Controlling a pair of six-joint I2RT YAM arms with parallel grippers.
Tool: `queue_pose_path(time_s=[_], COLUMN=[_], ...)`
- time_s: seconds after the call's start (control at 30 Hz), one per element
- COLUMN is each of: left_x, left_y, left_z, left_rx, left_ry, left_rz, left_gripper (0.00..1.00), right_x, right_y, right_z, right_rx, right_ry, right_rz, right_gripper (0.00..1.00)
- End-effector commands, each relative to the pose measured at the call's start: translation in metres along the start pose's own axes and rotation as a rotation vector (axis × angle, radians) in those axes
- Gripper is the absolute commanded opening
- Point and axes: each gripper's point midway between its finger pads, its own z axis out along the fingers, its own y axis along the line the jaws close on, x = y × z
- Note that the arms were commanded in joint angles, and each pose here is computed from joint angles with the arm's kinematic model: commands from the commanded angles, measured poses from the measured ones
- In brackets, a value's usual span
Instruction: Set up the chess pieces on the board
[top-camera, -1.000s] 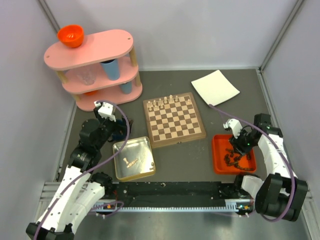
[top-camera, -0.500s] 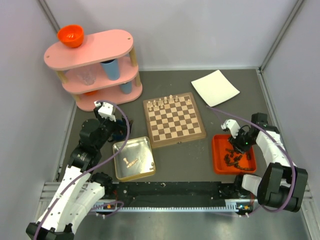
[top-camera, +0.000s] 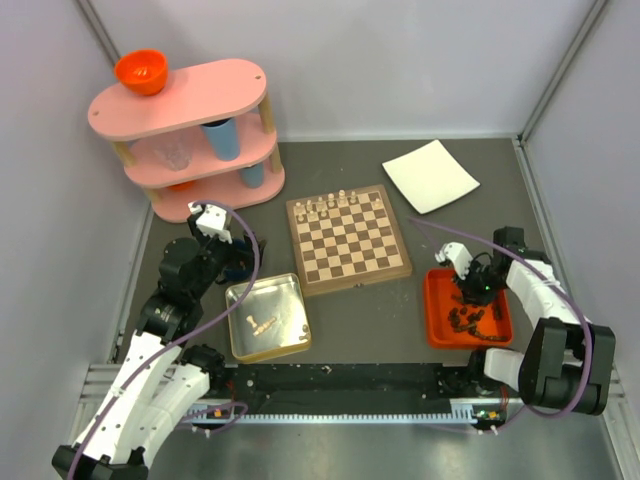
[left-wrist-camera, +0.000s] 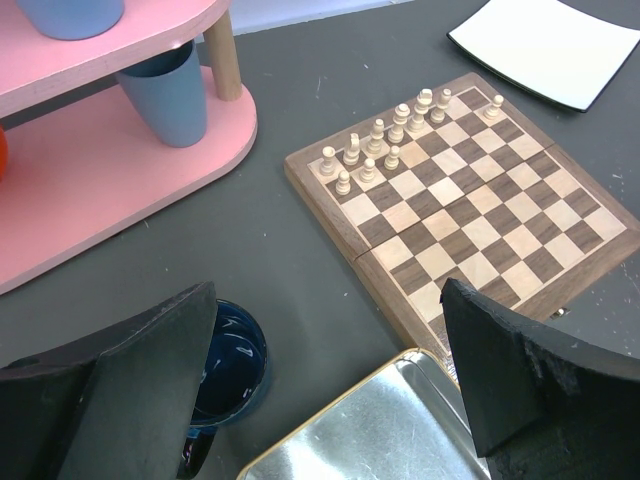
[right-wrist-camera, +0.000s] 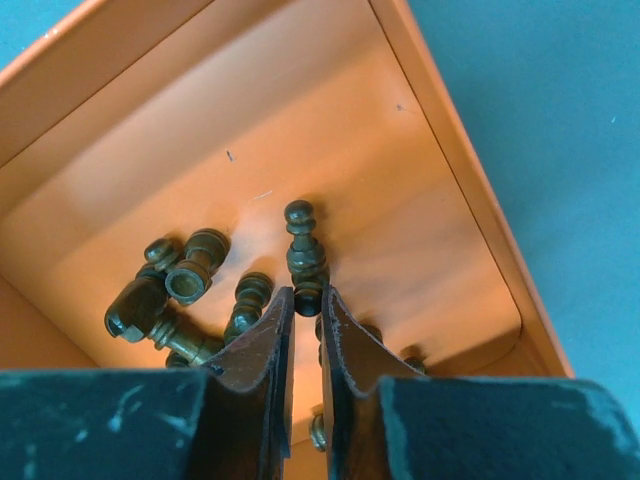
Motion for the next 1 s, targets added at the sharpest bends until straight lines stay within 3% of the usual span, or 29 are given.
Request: queue_pose_path(time_s=[0.0,0.07,0.33,0.73,0.87,0.97], left_x=[-0.010,-0.010,-0.009,-0.007,-0.006,-0.007], left_y=[-0.002,-0.002,-0.002,-0.007,-0.025,-0.058], left_z=[0.001,0.000,0.001,0.002,0.004,0.003], left_rx=[0.009,0.010,0.013,0.037,0.138,0.321], left_ry=[-0.039,-0.039,-0.036,-0.027,-0.020,-0.006], left_rz=[0.013,0.014,0.012,0.011,0.001,-0.055], left_gripper=[0.99,0.99,0.99,0.99,0.99,0.99], right_x=[-0.007,-0.009,-0.022,-0.051,-0.050,-0.050], right_y=[-0.003,-0.005,-0.023,-0.016,-0.001,0.002], right_z=[0.002,-0.001,-0.033,-0.060,-0.049,-0.038], right_rx=[0.008,0.017,0.138,0.106,0.044,0.019], right_ry=[-0.027,-0.034,-0.034,-0.116,-0.136,-0.138], right_rz=[-0.012,-0.013,-0.001,-0.009,0.001,0.078], right_gripper=[0.04,0.00,0.00,0.00,0.00,0.00])
